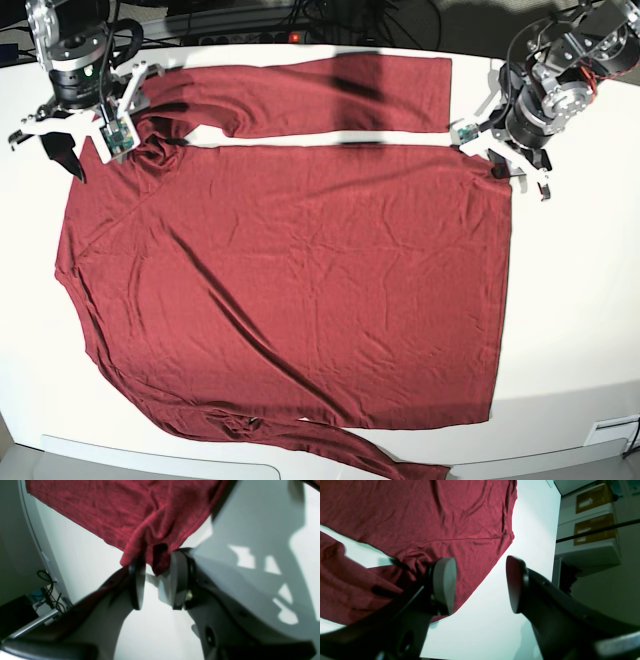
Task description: Fold the T-shirt properly
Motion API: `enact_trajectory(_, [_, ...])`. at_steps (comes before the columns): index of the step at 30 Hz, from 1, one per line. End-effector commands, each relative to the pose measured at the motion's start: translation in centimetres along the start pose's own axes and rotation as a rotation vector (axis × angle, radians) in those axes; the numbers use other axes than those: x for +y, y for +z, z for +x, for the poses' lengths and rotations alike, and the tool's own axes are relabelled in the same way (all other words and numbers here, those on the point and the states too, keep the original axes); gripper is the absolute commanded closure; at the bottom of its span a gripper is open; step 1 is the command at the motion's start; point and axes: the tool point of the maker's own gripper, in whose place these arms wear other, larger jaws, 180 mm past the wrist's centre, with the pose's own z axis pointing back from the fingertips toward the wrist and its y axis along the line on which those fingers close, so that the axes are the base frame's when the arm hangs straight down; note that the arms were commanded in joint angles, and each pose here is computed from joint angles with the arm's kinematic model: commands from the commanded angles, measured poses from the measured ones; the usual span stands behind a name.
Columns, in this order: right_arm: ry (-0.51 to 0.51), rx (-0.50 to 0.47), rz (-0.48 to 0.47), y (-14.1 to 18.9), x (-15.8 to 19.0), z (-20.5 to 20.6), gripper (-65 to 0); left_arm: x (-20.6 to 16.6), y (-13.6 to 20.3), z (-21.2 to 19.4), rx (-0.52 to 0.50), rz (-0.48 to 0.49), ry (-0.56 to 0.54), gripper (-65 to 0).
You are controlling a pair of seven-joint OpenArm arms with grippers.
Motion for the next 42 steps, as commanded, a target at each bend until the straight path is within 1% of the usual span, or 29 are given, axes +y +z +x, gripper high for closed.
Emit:
enact_trajectory(1, [0.009, -0.029, -0.031, 0.2, -0.9, 0.7, -32.7, -3.3, 0.1, -2.8, 0.103, -0.142, 0.014, -19.2])
enact_trajectory(3, [0.009, -0.029, -0.031, 0.3, -0.9, 0.7, -32.7, -3.7, 0.5, -2.9, 0.094, -0.176, 0.056, -19.2])
enact_trajectory(8, [0.009, -0.029, -0.031, 0.2, -0.9, 0.7, -32.7, -4.2, 2.4, -2.1, 0.032, -0.269, 0.177, -19.2])
enact_trajectory(11, [0.009, -0.029, -0.031, 0.2, -0.9, 0.7, -32.7, -3.5, 3.6, -1.9, 0.010, -0.272, 0.177, -19.2])
enact_trajectory(14, [0.008, -0.029, -0.031, 0.2, -0.9, 0.7, -32.7, -1.9, 4.6, -0.9, -0.027, -0.219, 0.175, -19.2])
enact_trajectory(16, [0.008, -0.028, -0.031, 0.2, -0.9, 0.7, -32.7, -0.6, 5.1, 0.1, -0.055, -0.167, 0.207, -19.1])
enact_trajectory(18, [0.009, -0.027, -0.030, 0.3, -0.8, 0.7, -32.7, 0.0, 5.6, 1.1, -0.085, -0.140, 0.222, -19.1])
enact_trajectory(20, [0.008, -0.016, -0.031, 0.2, -0.9, 0.5, -32.7, 0.6, 5.9, 1.5, -0.096, -0.113, 0.195, -19.2])
enact_trajectory(22, [0.008, -0.014, -0.031, 0.2, -0.9, 0.4, -32.7, 1.4, 5.9, 1.4, -0.088, -0.065, 0.146, -19.3])
enact_trajectory(23, [0.008, -0.014, -0.031, 0.2, -0.9, 0.4, -32.7, 1.8, 5.9, 1.2, -0.081, -0.040, 0.121, -20.5])
enact_trajectory(25, [0.009, -0.015, -0.031, 0.2, -0.9, 0.5, -32.7, 2.4, 5.9, 1.1, -0.073, -0.008, 0.087, -25.2])
enact_trajectory(26, [0.009, -0.015, -0.031, 0.2, -0.9, 0.5, -32.7, 2.5, 5.9, 1.2, -0.079, 0.002, 0.078, -27.4])
enact_trajectory(28, [0.008, -0.014, -0.031, 0.2, -0.9, 0.5, -32.7, 2.7, 6.0, 2.0, -0.128, 0.009, 0.072, -29.9])
enact_trajectory(30, [0.008, -0.014, -0.031, 0.2, -0.9, 0.5, -32.7, 2.7, 6.0, 3.2, -0.181, 0.010, 0.077, -30.1])
enact_trajectory(32, [0.008, -0.013, -0.031, 0.2, -0.9, 0.4, -32.7, 2.5, 5.8, 3.9, -0.201, 0.008, 0.092, -30.1])
enact_trajectory(34, [0.008, -0.009, -0.031, 0.2, -0.9, 0.4, -32.7, 2.3, 5.1, 4.2, -0.200, 0.015, 0.093, -30.1])
enact_trajectory(38, [0.008, -0.009, -0.031, 0.2, -0.9, 0.4, -32.7, 1.9, 3.1, 3.7, -0.176, 0.051, 0.048, -30.1])
enact_trajectory(42, [0.009, -0.009, -0.031, 0.2, -0.9, 0.4, -32.7, 0.9, 1.4, 2.9, -0.123, 0.047, 0.040, -30.1])
